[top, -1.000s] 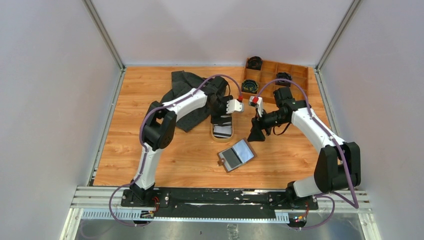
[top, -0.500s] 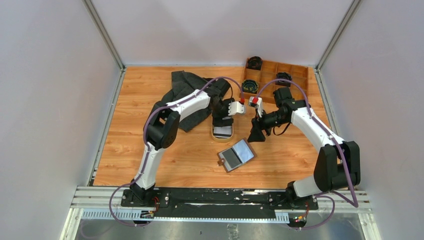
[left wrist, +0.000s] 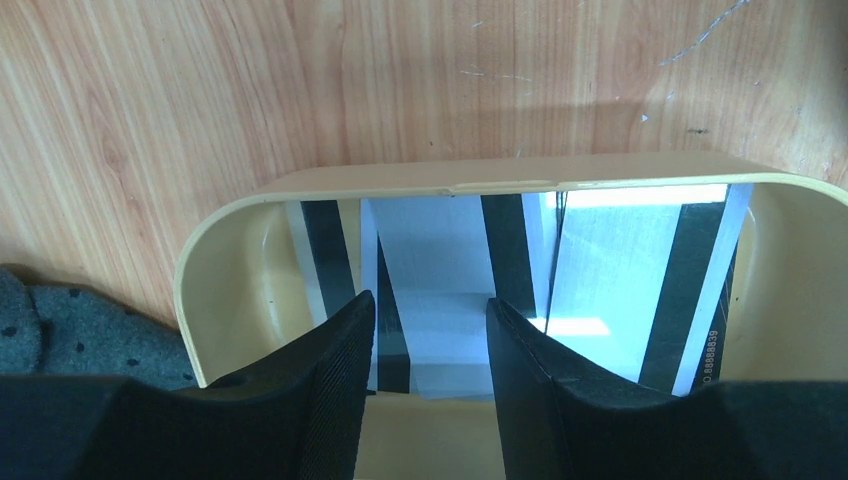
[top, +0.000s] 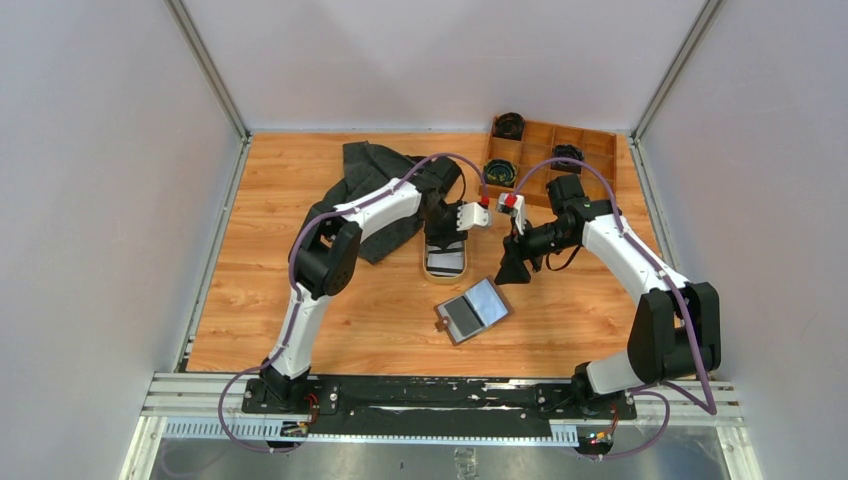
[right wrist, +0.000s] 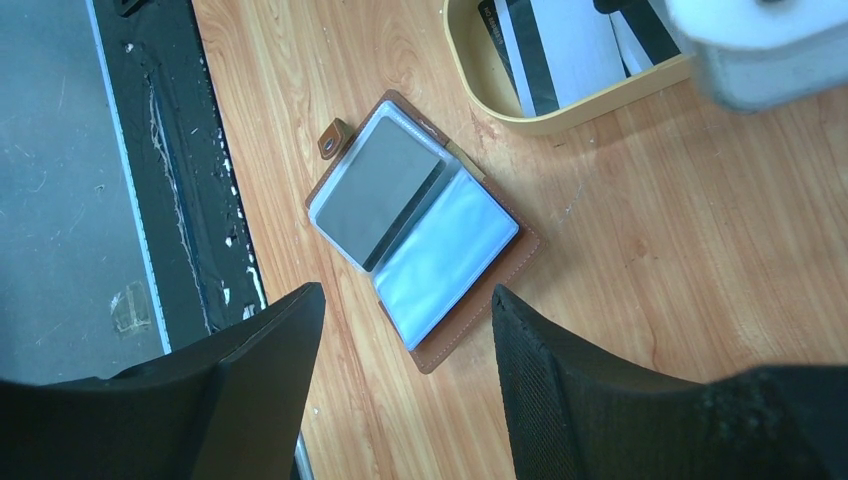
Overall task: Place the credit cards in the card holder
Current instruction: Pick up the credit card from the storage box.
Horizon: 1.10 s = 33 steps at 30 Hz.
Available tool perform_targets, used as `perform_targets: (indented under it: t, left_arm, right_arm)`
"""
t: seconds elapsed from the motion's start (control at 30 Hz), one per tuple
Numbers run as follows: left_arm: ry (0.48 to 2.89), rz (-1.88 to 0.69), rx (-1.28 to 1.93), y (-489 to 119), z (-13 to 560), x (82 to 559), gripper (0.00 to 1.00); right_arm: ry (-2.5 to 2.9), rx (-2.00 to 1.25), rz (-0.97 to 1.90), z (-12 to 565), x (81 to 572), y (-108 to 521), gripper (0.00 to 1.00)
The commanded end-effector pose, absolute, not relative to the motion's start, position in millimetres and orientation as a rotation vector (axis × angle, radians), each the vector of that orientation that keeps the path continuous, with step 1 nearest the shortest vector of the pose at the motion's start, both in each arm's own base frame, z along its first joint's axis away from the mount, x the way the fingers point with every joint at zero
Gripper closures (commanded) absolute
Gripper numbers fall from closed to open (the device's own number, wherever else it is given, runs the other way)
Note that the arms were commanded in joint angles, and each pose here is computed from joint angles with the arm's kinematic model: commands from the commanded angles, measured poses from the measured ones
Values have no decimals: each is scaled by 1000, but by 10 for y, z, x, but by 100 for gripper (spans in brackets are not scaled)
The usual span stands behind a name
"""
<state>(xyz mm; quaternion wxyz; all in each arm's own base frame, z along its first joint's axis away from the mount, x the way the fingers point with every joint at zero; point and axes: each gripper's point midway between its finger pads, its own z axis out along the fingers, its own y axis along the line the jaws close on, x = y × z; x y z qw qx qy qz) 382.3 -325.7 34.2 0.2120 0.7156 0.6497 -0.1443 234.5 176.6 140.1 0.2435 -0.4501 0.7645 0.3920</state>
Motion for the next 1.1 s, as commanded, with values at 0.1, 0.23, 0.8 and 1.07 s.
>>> perform_targets:
  t: [0.1, 0.23, 0.8, 1.07]
  left_arm:
    - [1898, -437, 1949, -3162, 239, 3842, 54]
    - [1887, -508, 1933, -3215, 274, 3789, 46]
    - [1981, -643, 1885, -3314, 293, 3711, 37]
    - [1989, -564, 1591, -3530, 1120, 4151, 35]
  right_arm:
    - [2068, -1213, 1092, 1522, 2346, 1755, 34]
    - [2066, -1213, 1096, 1526, 2348, 1758, 34]
    - [2068, -1206, 1114, 1530, 2337, 1771, 34]
    - [2038, -1229, 1118, 1535, 2316, 1776, 34]
